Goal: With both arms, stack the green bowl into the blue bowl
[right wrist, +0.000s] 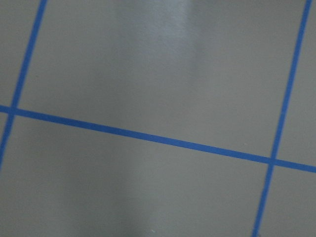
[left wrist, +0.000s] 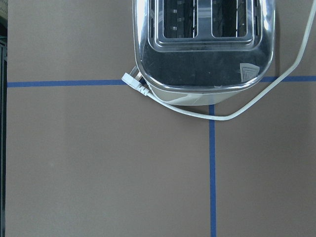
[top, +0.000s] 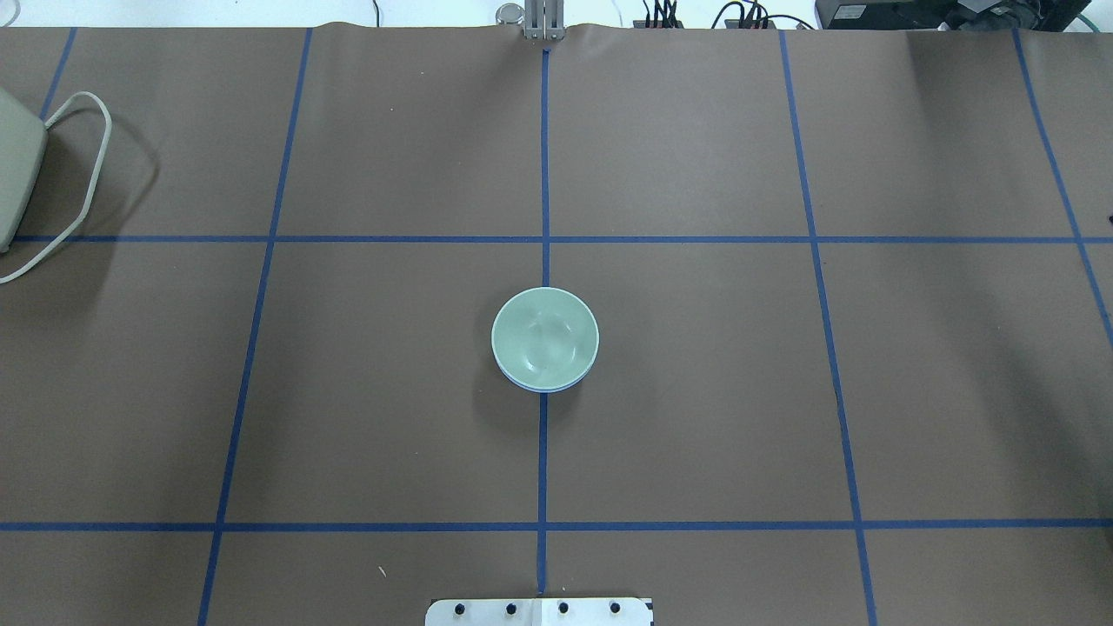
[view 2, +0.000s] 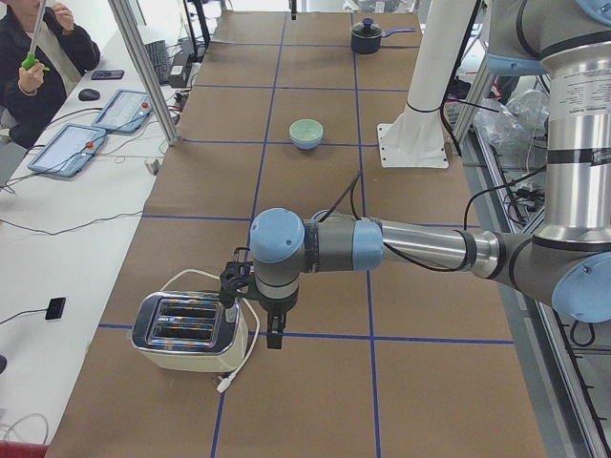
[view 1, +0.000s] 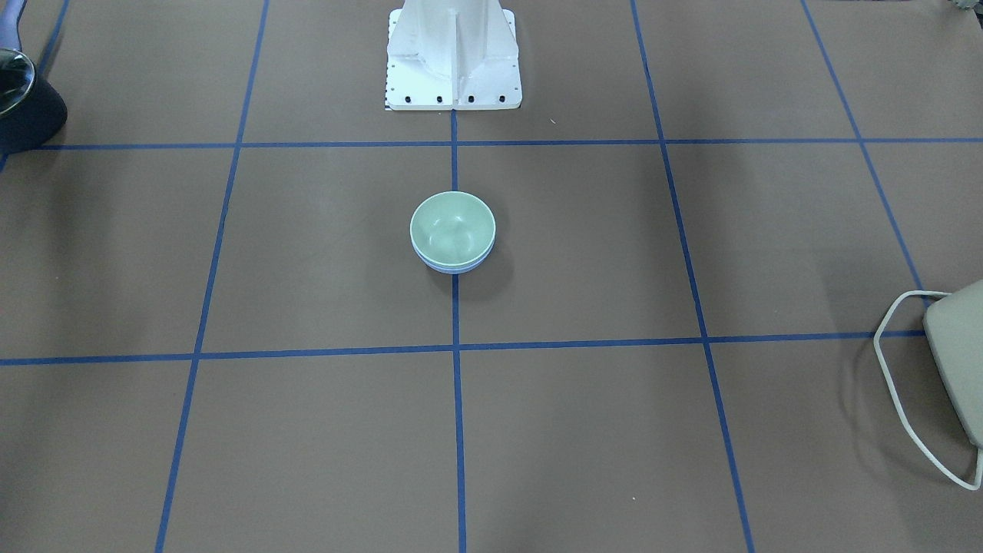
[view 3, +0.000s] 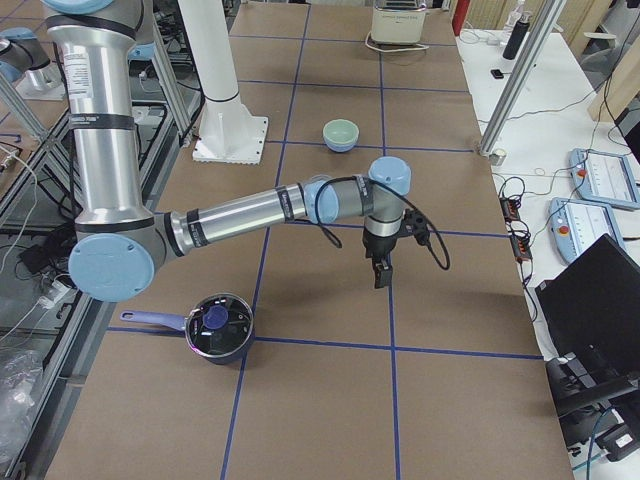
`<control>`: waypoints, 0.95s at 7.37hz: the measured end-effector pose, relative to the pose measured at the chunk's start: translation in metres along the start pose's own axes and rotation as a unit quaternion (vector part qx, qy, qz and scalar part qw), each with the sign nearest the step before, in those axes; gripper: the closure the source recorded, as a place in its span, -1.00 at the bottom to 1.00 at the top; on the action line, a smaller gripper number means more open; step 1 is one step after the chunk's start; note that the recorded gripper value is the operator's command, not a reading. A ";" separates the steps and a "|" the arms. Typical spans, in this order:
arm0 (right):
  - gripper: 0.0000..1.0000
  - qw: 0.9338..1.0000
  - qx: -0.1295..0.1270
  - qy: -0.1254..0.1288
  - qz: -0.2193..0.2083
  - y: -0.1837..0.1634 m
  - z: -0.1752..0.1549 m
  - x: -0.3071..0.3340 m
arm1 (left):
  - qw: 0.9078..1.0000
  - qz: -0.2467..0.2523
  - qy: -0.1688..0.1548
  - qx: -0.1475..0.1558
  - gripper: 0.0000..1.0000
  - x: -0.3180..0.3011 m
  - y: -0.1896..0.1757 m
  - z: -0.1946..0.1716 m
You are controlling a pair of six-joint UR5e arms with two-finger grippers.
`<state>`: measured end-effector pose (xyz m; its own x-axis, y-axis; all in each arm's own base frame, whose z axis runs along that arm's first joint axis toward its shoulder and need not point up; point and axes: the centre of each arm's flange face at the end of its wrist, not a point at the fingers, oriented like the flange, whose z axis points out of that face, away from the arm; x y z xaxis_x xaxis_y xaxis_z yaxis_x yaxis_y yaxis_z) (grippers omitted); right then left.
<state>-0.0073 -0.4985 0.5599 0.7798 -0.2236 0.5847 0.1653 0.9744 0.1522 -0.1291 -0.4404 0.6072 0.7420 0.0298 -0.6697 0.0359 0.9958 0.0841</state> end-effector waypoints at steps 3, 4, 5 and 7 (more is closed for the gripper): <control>-1.00 0.999 -0.020 0.006 0.031 0.085 0.011 0.077 | 0.999 0.025 -0.004 0.020 -0.96 0.001 -0.002 0.001; -1.00 0.999 -0.025 0.005 0.041 0.096 0.015 0.084 | 0.999 0.026 -0.004 0.021 -0.96 0.001 -0.001 0.002; -1.00 0.999 -0.028 0.004 0.047 0.100 0.018 0.087 | 0.999 0.027 -0.004 0.021 -0.96 0.001 -0.001 0.002; -1.00 0.998 -0.030 0.004 0.051 0.103 0.020 0.089 | 0.999 0.027 -0.005 0.022 -0.96 0.001 -0.001 0.002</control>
<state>0.0671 -0.4188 0.6438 0.7990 -0.1238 0.5884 0.1212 0.9917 0.0441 -0.1271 -0.4417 0.6081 0.7500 0.0830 -0.6562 0.0240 0.9880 0.1525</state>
